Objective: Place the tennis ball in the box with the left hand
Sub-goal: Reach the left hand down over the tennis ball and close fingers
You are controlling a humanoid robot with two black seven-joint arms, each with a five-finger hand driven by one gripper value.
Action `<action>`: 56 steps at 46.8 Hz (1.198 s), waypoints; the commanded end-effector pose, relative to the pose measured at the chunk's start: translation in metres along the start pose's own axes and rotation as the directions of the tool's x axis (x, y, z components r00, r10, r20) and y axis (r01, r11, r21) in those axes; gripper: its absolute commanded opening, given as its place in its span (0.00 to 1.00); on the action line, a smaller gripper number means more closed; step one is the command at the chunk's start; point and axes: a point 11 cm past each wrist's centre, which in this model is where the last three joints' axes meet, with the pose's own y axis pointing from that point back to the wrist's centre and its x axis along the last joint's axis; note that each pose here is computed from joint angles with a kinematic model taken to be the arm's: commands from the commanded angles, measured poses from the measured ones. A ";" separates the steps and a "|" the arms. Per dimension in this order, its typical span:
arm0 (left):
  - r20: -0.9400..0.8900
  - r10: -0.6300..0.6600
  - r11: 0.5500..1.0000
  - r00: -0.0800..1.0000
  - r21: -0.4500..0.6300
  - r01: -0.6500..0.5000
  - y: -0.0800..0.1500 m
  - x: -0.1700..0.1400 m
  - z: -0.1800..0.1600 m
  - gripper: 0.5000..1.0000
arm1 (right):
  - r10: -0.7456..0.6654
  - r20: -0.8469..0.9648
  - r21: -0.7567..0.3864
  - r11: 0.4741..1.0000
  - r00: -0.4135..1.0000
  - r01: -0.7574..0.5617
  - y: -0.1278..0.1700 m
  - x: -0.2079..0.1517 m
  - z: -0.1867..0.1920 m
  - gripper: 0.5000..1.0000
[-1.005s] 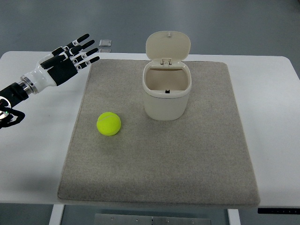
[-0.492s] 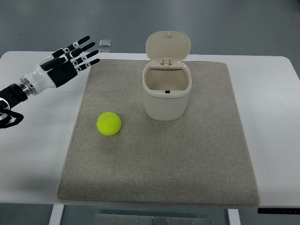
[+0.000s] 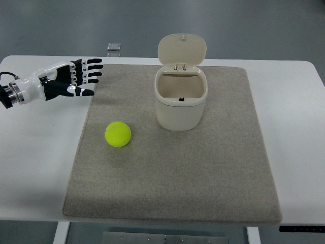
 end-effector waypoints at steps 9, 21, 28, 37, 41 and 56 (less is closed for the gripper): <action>0.354 -0.146 0.986 0.924 -0.028 0.166 0.016 -0.019 0.027 0.98 | 0.000 0.001 0.000 1.000 1.000 0.000 0.000 0.000 0.000 0.82; 0.708 -0.206 0.975 0.676 0.087 0.206 0.008 -0.046 0.026 0.98 | 0.000 0.001 0.000 1.000 1.000 0.000 0.000 0.000 0.000 0.82; 0.785 -0.256 0.961 0.565 0.142 0.238 0.004 -0.057 0.025 0.97 | 0.000 -0.001 0.000 1.000 1.000 0.000 0.000 0.000 0.000 0.83; 0.853 -0.312 0.942 0.417 0.224 0.249 -0.004 -0.065 0.018 0.96 | 0.000 0.002 0.000 1.000 1.000 0.000 0.000 0.000 0.000 0.82; 0.859 -0.315 0.938 0.403 0.219 0.267 -0.012 -0.073 0.017 0.96 | 0.000 0.001 0.000 1.000 1.000 0.000 0.000 0.000 0.000 0.82; 0.899 -0.320 0.928 0.299 0.234 0.290 -0.032 -0.093 0.004 0.94 | 0.000 0.001 0.000 1.000 1.000 0.000 0.000 0.000 0.000 0.83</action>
